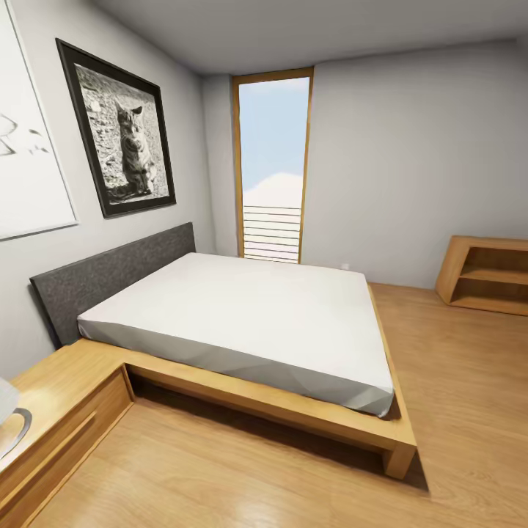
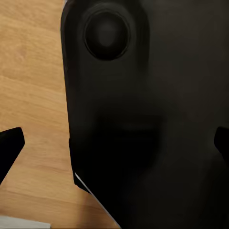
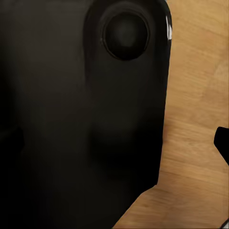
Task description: In the bedroom, organize the workspace by keeping the computer under the desk, ensuring the monitor is on the desk, placing the keyboard on the desk next to the monitor, placing the mouse on the desk next to the keyboard, moving the folder from the swivel chair onto the desk next to the mouse, stacking the notebook on top of the folder with the pen on top of the notebook, and positioning the swivel chair next to the desk.
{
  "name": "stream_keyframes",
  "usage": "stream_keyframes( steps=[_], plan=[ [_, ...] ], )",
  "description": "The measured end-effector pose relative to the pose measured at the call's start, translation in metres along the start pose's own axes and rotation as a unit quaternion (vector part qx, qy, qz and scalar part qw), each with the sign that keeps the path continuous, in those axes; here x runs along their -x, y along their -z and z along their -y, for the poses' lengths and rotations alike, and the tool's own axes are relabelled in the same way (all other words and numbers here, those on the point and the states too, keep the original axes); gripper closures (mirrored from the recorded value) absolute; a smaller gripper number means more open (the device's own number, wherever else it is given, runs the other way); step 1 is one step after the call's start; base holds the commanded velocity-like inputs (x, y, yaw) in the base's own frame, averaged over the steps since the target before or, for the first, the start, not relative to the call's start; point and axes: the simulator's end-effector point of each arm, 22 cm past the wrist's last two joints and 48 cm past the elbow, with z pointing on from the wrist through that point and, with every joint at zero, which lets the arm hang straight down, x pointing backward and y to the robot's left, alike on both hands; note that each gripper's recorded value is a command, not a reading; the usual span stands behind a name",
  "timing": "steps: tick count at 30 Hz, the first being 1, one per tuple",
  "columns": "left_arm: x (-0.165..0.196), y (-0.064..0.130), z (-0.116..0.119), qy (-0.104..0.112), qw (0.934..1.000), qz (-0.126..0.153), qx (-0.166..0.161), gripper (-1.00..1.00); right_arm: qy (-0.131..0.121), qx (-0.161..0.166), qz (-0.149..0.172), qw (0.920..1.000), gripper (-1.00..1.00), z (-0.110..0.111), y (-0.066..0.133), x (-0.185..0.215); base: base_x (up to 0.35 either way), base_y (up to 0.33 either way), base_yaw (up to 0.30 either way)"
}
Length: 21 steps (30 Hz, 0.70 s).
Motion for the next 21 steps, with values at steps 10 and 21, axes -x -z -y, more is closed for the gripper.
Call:
stream_keyframes(
  steps=[10,21],
  plan=[
    [0.005,0.016,0.033,-0.003,0.9997,0.009,-0.021,-1.0,-0.007,0.015,0.016,0.9997,-1.0,-0.026,0.016,0.014,0.0,0.0,0.0],
    [0.004,0.034,0.033,-0.001,0.9998,0.007,-0.019,-1.0,-0.002,0.015,0.037,0.9992,-1.0,-0.024,0.034,0.024,0.0,0.0,-0.047]
  ],
)
